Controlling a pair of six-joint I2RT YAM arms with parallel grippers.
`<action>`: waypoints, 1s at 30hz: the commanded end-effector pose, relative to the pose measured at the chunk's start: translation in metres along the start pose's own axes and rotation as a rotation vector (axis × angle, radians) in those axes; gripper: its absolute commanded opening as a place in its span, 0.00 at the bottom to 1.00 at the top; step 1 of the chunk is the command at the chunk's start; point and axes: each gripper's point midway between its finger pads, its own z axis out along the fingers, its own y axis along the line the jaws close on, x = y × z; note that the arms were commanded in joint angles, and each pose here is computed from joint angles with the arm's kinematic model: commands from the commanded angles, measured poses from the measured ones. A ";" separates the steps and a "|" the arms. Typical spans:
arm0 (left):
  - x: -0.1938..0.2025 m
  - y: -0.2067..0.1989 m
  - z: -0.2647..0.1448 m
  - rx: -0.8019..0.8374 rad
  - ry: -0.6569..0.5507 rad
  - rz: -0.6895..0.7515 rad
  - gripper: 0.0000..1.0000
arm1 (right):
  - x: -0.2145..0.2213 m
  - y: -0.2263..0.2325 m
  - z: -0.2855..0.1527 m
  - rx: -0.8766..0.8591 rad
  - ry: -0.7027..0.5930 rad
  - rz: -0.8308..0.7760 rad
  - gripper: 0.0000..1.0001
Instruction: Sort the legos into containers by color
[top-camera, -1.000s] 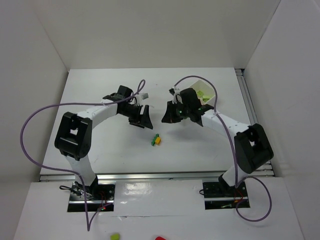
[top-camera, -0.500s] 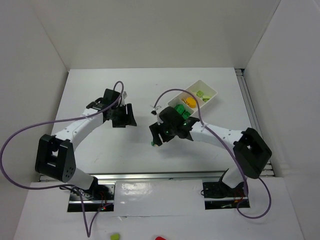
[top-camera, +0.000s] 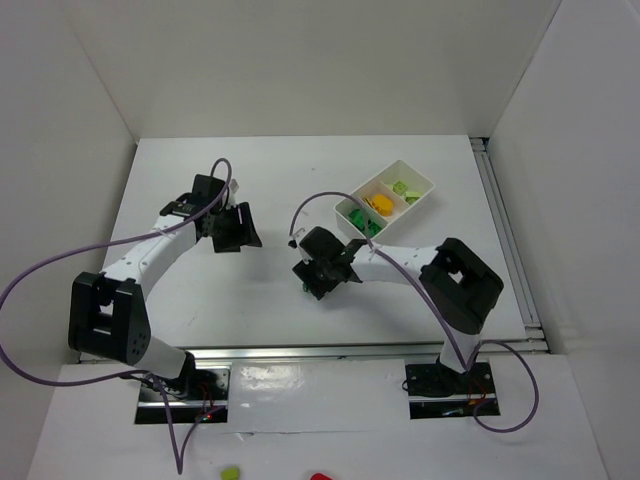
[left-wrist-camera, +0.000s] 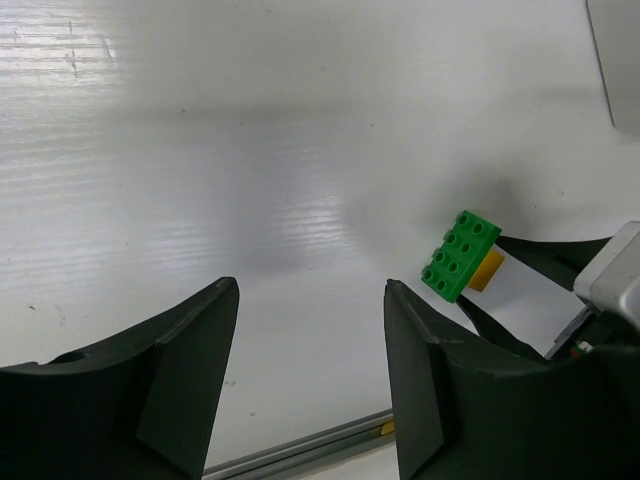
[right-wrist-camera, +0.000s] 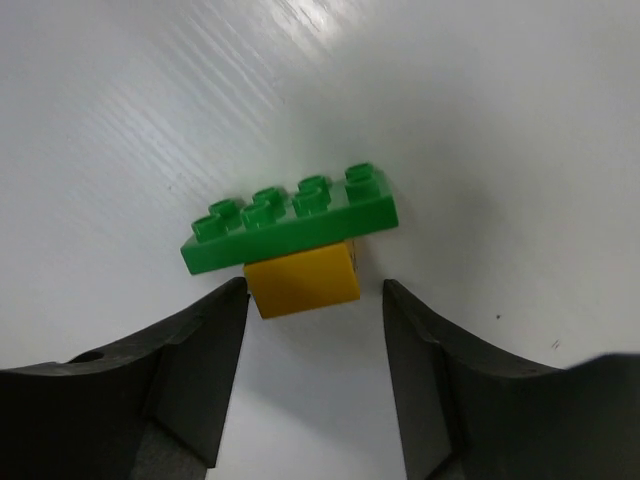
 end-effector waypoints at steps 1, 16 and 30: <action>-0.010 -0.011 -0.008 0.040 -0.019 0.024 0.69 | -0.029 -0.001 0.005 0.012 -0.070 -0.061 0.60; 0.000 -0.017 0.000 0.118 0.060 0.059 0.76 | -0.056 0.004 -0.016 -0.018 -0.183 -0.069 0.14; 0.035 -0.121 -0.025 0.821 0.249 0.132 0.92 | -0.073 0.011 -0.116 -0.091 -0.408 -0.015 0.10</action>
